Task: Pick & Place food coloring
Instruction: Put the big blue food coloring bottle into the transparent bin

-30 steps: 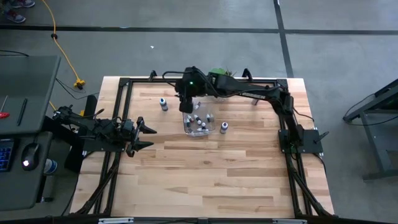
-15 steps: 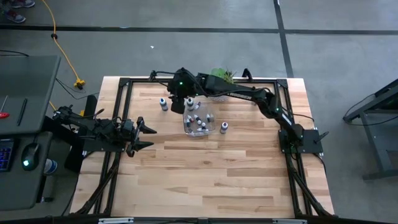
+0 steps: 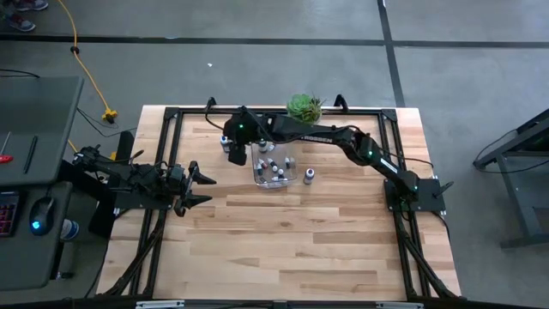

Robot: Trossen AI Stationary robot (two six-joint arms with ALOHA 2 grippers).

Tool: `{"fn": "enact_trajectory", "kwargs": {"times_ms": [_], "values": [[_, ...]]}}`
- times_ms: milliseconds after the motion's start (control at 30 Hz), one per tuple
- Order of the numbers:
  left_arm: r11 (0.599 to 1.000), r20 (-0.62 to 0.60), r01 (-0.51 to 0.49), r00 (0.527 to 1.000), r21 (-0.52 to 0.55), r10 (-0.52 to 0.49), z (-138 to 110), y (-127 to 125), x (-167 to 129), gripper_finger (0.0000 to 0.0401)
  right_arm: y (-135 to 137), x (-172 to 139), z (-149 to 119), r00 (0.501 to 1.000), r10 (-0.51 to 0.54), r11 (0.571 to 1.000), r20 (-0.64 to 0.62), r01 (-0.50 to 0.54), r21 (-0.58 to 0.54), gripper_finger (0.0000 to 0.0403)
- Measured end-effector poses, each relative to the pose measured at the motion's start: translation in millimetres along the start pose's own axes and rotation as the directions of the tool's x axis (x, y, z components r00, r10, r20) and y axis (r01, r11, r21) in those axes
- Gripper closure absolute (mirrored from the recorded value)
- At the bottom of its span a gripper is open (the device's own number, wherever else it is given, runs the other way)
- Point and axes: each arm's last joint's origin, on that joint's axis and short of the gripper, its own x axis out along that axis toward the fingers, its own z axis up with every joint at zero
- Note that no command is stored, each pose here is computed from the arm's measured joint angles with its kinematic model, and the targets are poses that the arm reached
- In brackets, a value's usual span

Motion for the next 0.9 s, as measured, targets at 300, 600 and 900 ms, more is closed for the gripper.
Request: {"fn": "enact_trajectory", "kwargs": {"times_ms": [300,600,900], "values": [[1.000,0.000,0.000,1.000,0.000,0.000,0,0,0,0.0130,4,29,-17,0.999,-0.048,0.998,-0.003,0.048,0.028,0.0158],[1.000,0.000,0.000,1.000,0.000,0.000,0,0,0,0.0130,1,43,-27,0.981,-0.194,0.971,-0.019,0.194,0.139,0.0118],[1.000,0.000,0.000,1.000,0.000,0.000,0,0,0,0.0130,5,53,-31,0.994,-0.112,0.991,0.016,0.111,0.071,0.0116]]}}
